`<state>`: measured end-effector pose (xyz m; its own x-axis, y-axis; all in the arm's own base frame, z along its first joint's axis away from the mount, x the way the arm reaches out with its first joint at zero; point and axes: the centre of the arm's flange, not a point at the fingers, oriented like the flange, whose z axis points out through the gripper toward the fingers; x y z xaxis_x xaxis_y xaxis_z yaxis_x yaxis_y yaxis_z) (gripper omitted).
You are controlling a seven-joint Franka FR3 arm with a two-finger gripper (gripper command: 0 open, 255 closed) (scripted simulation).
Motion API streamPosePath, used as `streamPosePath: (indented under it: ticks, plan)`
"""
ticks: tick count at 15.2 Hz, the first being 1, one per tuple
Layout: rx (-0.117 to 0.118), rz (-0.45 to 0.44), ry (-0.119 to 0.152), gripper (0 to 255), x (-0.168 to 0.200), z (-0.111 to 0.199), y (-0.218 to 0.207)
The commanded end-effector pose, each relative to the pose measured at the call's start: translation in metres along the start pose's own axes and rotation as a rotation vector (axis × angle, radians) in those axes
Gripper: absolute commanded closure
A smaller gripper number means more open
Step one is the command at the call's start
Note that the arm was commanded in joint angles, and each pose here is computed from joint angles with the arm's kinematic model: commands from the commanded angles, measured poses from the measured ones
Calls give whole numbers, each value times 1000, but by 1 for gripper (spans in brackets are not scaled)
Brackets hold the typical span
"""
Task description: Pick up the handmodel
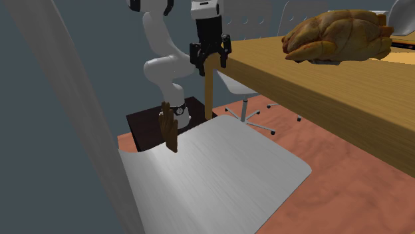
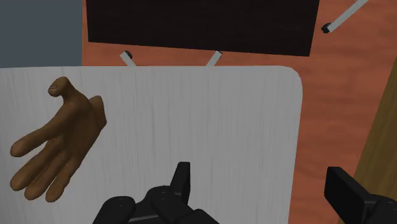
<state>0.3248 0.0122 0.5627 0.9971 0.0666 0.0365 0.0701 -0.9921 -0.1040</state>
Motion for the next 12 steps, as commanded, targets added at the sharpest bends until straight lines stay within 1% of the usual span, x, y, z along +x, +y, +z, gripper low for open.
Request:
streamPosePath:
  ticks: [1,12]
  plan:
    - [0,0,0,0,0,0,0]
    - [-124,24,18,0,-27,55,113]
